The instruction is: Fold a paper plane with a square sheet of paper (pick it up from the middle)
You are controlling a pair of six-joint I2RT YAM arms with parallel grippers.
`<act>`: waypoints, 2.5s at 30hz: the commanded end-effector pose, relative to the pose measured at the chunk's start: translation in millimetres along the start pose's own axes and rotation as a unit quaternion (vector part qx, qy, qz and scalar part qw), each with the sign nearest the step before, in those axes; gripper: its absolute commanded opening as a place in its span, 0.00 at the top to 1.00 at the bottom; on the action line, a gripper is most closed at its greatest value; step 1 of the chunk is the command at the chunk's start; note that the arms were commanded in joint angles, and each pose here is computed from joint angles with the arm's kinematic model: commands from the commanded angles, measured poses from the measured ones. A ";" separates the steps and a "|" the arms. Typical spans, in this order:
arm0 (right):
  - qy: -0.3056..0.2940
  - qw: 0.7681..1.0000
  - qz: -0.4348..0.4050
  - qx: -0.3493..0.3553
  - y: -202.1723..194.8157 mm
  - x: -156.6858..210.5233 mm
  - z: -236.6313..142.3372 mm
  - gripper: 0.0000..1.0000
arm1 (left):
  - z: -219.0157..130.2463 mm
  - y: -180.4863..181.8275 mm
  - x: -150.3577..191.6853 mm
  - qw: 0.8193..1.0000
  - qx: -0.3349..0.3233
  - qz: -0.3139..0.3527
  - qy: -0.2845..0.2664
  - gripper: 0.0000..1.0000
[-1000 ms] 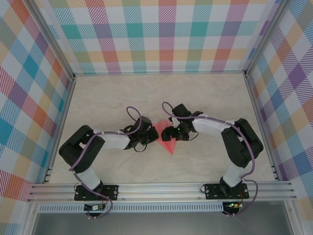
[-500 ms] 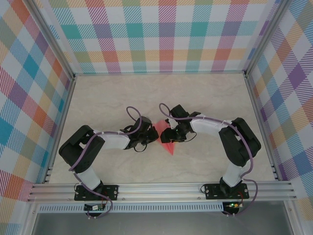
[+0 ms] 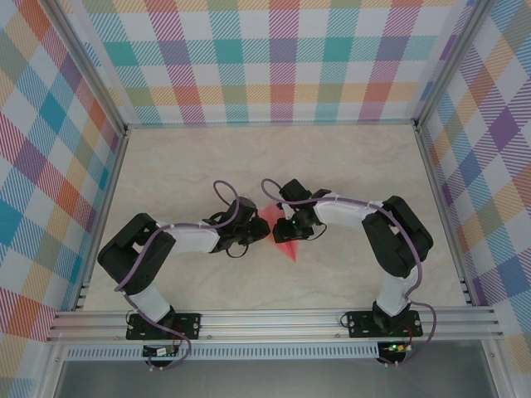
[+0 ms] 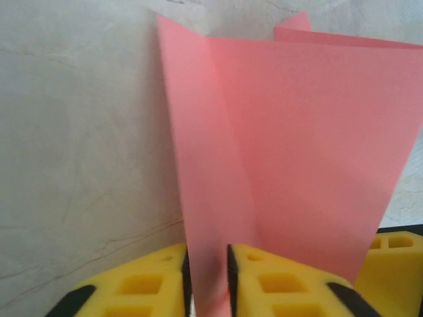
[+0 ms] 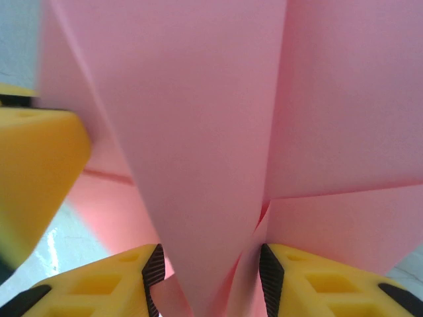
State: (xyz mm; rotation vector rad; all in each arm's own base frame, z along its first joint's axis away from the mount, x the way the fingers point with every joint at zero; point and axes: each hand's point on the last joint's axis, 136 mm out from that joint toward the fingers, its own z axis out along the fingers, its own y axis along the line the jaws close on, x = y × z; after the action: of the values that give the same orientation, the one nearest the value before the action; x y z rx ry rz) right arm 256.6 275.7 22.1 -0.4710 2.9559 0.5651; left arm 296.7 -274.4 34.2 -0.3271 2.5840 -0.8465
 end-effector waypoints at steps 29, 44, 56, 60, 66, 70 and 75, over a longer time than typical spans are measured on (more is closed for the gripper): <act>-0.022 0.995 0.026 0.092 -21.2 -20.4 -5.5 0.83 | -87.9 54.5 -44.8 0.978 -0.182 -0.022 -0.103 0.01; -0.079 0.979 0.059 0.181 -49.5 -106.7 -17.0 0.89 | -104.7 68.0 -48.4 0.967 -0.228 -0.022 -0.108 0.00; -0.080 0.972 0.087 0.205 -65.6 -148.3 -4.4 0.82 | -108.4 76.2 -45.4 0.964 -0.242 -0.019 -0.105 0.00; -0.071 0.970 0.102 0.207 -69.5 -143.6 1.6 0.82 | -108.8 76.7 -46.4 0.964 -0.243 -0.017 -0.105 0.00; -0.069 0.970 0.107 0.206 -65.7 -145.3 -2.3 0.81 | -112.7 74.7 -52.6 0.963 -0.247 -0.011 -0.110 0.00; -0.103 0.969 0.107 0.199 -52.9 -158.1 -39.9 0.69 | -125.8 71.6 -68.6 0.956 -0.263 -0.003 -0.128 0.00; -0.194 0.957 0.116 0.182 -35.8 -171.3 -125.9 0.38 | -174.8 70.4 -115.8 0.926 -0.320 0.007 -0.201 0.00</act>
State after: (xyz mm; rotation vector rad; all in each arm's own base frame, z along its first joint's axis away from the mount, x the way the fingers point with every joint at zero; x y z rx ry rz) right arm 421.5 255.2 69.8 -0.0405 2.8069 0.0340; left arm 307.7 -125.6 116.2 -0.5788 2.4875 -0.0518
